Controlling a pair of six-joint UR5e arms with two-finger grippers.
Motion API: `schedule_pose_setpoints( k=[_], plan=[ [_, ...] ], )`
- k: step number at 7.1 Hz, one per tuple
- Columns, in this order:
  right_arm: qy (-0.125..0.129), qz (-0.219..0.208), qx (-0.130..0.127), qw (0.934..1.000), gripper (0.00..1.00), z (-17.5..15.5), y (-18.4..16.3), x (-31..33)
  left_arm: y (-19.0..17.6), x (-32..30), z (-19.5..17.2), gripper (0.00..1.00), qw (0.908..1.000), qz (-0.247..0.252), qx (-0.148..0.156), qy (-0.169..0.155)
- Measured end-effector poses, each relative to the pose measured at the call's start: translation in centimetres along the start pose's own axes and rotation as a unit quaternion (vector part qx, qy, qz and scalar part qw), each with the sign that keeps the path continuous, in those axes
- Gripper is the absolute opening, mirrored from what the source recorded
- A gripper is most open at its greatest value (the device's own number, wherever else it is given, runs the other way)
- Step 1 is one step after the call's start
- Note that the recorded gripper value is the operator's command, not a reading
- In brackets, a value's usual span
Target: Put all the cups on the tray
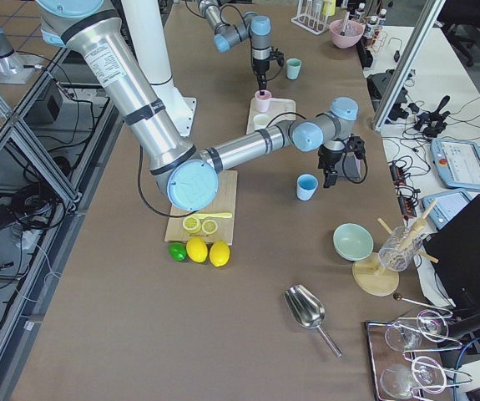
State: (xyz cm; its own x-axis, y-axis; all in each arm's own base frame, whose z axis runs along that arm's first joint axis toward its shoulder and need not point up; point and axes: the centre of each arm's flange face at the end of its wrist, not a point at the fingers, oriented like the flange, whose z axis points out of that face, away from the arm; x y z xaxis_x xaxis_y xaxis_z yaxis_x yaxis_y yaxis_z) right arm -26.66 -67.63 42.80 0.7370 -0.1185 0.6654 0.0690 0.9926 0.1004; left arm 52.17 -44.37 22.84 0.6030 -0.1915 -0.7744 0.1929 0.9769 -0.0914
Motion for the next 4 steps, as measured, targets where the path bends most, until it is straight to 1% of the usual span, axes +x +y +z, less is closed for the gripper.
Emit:
schedule_pose_setpoints(
  k=[1,2,3,4],
  plan=[
    [0.003,0.000,-0.009,1.0000,0.94,1.0,0.5,1.2,0.0,0.2,-0.2,0.97,1.0000,0.001,0.001,0.002],
    [0.004,-0.002,-0.018,0.9998,0.93,2.1,1.3,2.0,-0.3,0.3,-0.7,0.97,1.0000,0.001,0.004,0.005],
    [0.004,-0.006,-0.025,0.9997,0.93,3.4,2.2,2.2,-1.9,-0.1,-1.8,0.97,0.9999,0.004,0.014,0.008],
    [0.002,-0.009,-0.030,0.9995,0.66,4.6,2.9,2.0,-4.4,-1.2,-3.4,0.97,0.9996,0.011,0.024,0.009]
  ],
)
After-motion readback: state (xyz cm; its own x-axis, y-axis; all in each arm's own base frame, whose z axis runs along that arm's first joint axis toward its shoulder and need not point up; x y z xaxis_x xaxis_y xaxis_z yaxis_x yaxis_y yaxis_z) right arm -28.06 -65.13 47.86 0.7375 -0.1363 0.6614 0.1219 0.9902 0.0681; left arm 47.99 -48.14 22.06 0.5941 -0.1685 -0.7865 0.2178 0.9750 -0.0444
